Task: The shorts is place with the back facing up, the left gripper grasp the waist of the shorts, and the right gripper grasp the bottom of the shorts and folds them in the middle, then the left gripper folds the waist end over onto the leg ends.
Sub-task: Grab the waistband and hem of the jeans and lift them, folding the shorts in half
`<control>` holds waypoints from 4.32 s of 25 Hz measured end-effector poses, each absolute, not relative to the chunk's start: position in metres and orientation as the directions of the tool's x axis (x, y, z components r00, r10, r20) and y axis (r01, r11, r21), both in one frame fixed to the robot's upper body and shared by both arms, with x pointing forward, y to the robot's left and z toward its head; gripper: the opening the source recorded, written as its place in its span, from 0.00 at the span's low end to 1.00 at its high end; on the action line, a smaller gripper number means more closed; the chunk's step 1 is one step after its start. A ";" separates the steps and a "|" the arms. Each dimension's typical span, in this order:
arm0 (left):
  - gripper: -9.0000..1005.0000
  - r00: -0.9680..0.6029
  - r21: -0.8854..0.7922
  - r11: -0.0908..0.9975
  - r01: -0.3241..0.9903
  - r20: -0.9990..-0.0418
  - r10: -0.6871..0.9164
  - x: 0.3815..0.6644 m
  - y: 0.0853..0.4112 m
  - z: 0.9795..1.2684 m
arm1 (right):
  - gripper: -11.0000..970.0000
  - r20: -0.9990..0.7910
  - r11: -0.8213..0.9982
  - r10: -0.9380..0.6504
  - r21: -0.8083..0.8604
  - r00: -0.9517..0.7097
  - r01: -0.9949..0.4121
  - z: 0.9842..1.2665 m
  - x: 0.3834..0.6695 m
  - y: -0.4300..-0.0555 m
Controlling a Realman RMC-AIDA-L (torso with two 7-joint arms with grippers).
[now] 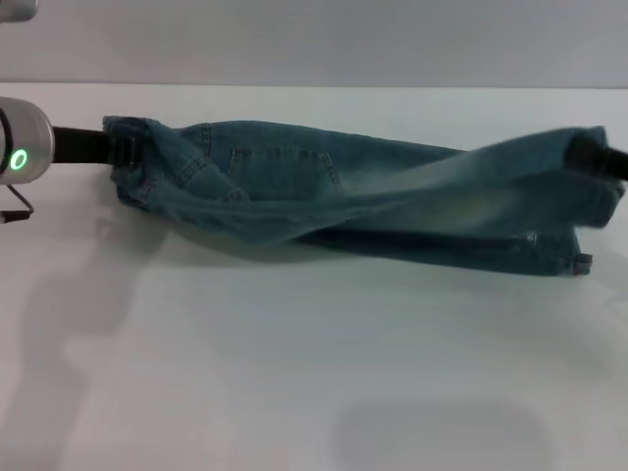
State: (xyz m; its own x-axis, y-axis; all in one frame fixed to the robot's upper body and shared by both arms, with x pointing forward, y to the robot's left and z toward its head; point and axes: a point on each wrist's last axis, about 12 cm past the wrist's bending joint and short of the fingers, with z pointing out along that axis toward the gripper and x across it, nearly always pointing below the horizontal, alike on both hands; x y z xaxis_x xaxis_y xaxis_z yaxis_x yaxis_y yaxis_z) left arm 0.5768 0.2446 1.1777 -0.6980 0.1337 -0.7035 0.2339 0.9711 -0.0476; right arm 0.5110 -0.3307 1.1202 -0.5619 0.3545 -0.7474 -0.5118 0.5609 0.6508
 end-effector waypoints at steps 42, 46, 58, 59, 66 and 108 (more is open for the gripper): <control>0.21 -0.584 -0.226 0.956 0.187 -0.808 -0.077 0.604 0.242 1.155 | 0.01 -0.652 0.545 0.691 0.753 -0.311 -0.368 1.081 0.484 -0.378; 0.21 -0.542 -0.276 0.946 0.171 -0.828 -0.144 0.609 0.244 1.149 | 0.01 -0.639 0.541 0.706 0.765 -0.305 -0.351 1.078 0.488 -0.381; 0.47 -0.497 -0.300 0.934 0.194 -0.851 -0.170 0.625 0.232 1.141 | 0.36 -0.622 0.476 0.676 0.778 -0.395 -0.410 1.078 0.492 -0.366; 0.52 -0.492 -0.299 0.934 0.196 -0.854 -0.170 0.625 0.231 1.141 | 0.41 -0.622 0.471 0.665 0.778 -0.413 -0.414 1.077 0.491 -0.363; 0.70 -0.496 -0.289 0.938 0.189 -0.853 -0.163 0.623 0.235 1.138 | 0.44 -0.638 0.463 0.622 0.767 -0.454 -0.445 1.075 0.488 -0.355; 0.81 -0.642 -0.031 0.981 0.193 -0.759 0.103 0.631 0.251 1.087 | 0.45 -0.627 0.397 0.611 0.771 -0.483 -0.499 1.077 0.482 -0.343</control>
